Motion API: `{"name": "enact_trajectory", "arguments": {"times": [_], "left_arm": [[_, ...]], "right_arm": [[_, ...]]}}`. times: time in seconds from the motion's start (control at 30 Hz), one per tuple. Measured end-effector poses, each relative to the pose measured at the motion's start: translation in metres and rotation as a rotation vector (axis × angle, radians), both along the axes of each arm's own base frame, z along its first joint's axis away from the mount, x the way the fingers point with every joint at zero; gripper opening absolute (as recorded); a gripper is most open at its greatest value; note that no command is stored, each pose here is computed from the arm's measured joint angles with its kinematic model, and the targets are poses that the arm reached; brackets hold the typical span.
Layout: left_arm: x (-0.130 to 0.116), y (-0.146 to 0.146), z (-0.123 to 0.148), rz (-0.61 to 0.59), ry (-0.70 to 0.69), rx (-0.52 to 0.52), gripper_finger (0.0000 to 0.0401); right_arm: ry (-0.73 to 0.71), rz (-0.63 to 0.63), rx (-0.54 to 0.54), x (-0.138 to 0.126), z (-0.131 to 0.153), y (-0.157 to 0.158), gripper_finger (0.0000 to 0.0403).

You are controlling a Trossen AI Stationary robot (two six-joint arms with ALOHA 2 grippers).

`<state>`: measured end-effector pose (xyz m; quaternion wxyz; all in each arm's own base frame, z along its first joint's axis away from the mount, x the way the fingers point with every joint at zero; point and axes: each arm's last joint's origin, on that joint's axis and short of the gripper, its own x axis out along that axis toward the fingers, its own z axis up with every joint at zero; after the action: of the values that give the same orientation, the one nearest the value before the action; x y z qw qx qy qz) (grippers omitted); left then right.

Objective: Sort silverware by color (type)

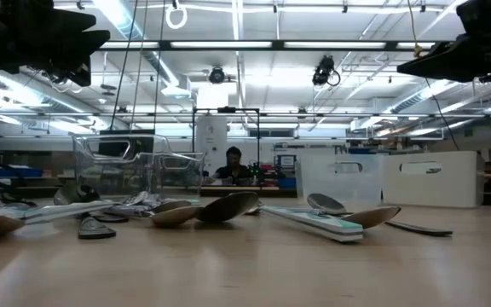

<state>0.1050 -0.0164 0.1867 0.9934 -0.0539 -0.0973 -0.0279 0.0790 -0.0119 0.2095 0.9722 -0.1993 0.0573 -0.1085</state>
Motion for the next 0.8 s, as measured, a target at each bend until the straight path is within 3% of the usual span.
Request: {"name": "enact_trajectory", "arguments": {"times": [0.53, 0.8], "left_arm": [[-0.001, 0.000, 0.005, 0.001, -0.049, -0.006, 0.0142], [-0.003, 0.001, 0.012, -0.047, -0.114, -0.202, 0.0142]], "right_arm": [[0.000, 0.000, 0.000, 0.000, 0.000, 0.000, 0.0199], [-0.049, 0.000, -0.041, 0.000, 0.006, 0.000, 0.0199]]}}
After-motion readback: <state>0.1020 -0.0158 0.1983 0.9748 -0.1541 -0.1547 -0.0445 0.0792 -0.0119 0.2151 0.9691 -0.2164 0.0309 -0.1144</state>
